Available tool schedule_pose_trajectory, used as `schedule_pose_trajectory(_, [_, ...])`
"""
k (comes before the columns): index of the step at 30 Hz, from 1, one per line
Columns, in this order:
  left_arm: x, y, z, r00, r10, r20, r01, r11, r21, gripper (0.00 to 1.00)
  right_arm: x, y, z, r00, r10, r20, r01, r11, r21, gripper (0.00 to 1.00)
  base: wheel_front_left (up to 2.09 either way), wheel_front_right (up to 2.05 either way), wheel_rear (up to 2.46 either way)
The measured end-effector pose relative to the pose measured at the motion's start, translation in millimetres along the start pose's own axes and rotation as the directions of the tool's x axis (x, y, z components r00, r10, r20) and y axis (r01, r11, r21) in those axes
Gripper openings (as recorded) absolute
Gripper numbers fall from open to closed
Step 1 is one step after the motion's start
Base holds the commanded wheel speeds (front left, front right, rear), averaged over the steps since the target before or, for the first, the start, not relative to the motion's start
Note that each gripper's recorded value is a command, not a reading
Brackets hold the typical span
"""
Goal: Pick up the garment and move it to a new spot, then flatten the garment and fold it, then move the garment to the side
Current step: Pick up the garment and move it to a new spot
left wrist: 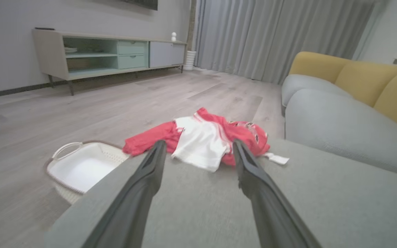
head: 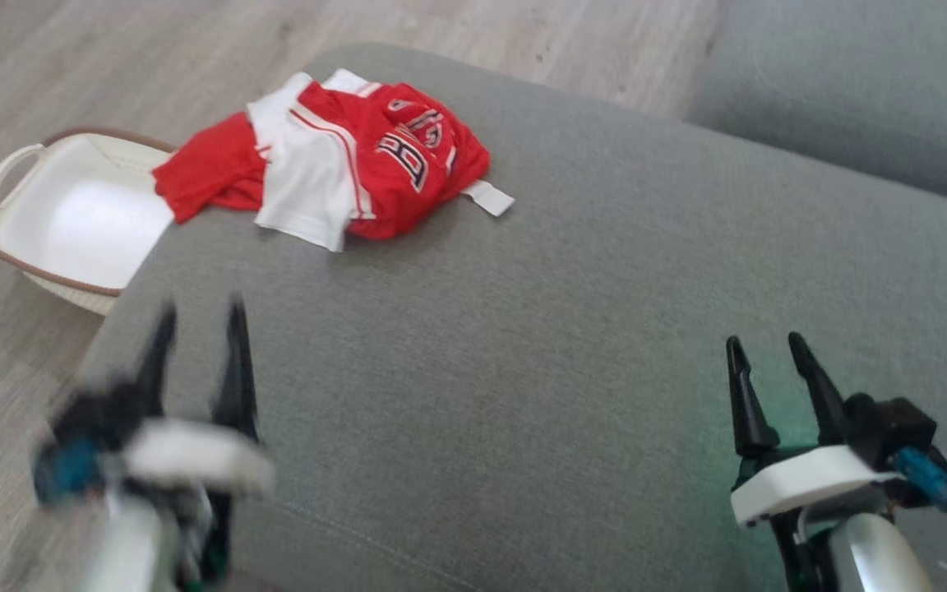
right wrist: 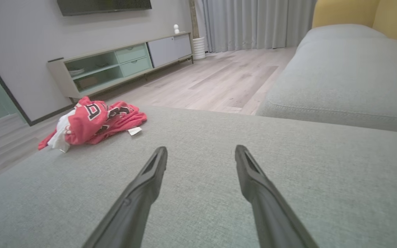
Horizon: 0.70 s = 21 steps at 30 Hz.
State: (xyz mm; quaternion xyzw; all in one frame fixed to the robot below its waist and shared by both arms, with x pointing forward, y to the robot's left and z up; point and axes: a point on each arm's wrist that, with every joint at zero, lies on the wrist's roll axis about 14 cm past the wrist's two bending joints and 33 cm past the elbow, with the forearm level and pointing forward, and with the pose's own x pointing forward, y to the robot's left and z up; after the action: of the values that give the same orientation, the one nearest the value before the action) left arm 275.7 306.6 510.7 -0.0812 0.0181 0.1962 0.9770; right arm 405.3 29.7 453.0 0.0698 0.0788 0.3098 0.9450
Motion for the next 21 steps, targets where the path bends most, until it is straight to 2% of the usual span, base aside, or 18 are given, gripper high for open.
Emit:
schedule_pose_trajectory(3, [41, -2, 39, 0.999, -0.027, 0.028, 0.027, 1.000, -0.009, 1.00, 4, -11, 3, 1.000, -0.023, 0.006, 0.023, 1.000, -0.007, 1.00, 0.00, 0.00, 0.00])
schedule_pose_trajectory(6, [80, 1, 63, 0.999, -0.035, -0.006, 0.035, 0.999, -0.021, 1.00, 9, -25, 11, 0.998, -0.051, 0.029, 0.051, 0.999, -0.014, 1.00, 0.00, 0.00, 0.00])
schedule_pose_trajectory(9, [114, 0, 64, 0.996, -0.042, -0.082, 0.033, 0.994, -0.106, 1.00, 10, -43, 12, 0.995, -0.092, 0.033, 0.092, 0.996, -0.014, 1.00, 0.00, 0.00, 0.00])
schedule_pose_trajectory(11, [133, -4, 53, 0.984, -0.059, -0.167, 0.040, 0.992, -0.117, 1.00, 10, -56, 9, 0.992, -0.122, 0.028, 0.122, 0.992, -0.011, 1.00, 0.00, 0.00, 0.00])
schedule_pose_trajectory(13, [151, -12, 42, 0.968, -0.085, -0.234, 0.045, 0.984, -0.170, 1.00, 7, -72, 3, 0.987, -0.162, 0.017, 0.162, 0.987, -0.007, 1.00, 0.00, 0.00, 0.00])
schedule_pose_trajectory(17, [182, -24, 12, 0.918, -0.113, -0.380, 0.048, 0.983, -0.176, 1.00, -1, -104, -8, 0.970, -0.242, 0.001, 0.242, 0.970, 0.006, 1.00, 0.00, 0.00, 0.00])
schedule_pose_trajectory(19, [194, -30, -8, 0.885, -0.116, -0.451, 0.043, 0.985, -0.168, 1.00, -6, -120, -13, 0.959, -0.282, -0.007, 0.282, 0.959, 0.011, 1.00, 0.00, 0.00, 0.00])
schedule_pose_trajectory(21, [200, -37, -34, 0.832, -0.127, -0.541, 0.041, 0.985, -0.167, 1.00, -10, -134, -20, 0.948, -0.317, -0.019, 0.318, 0.948, 0.013, 1.00, 0.00, 0.00, 0.00])
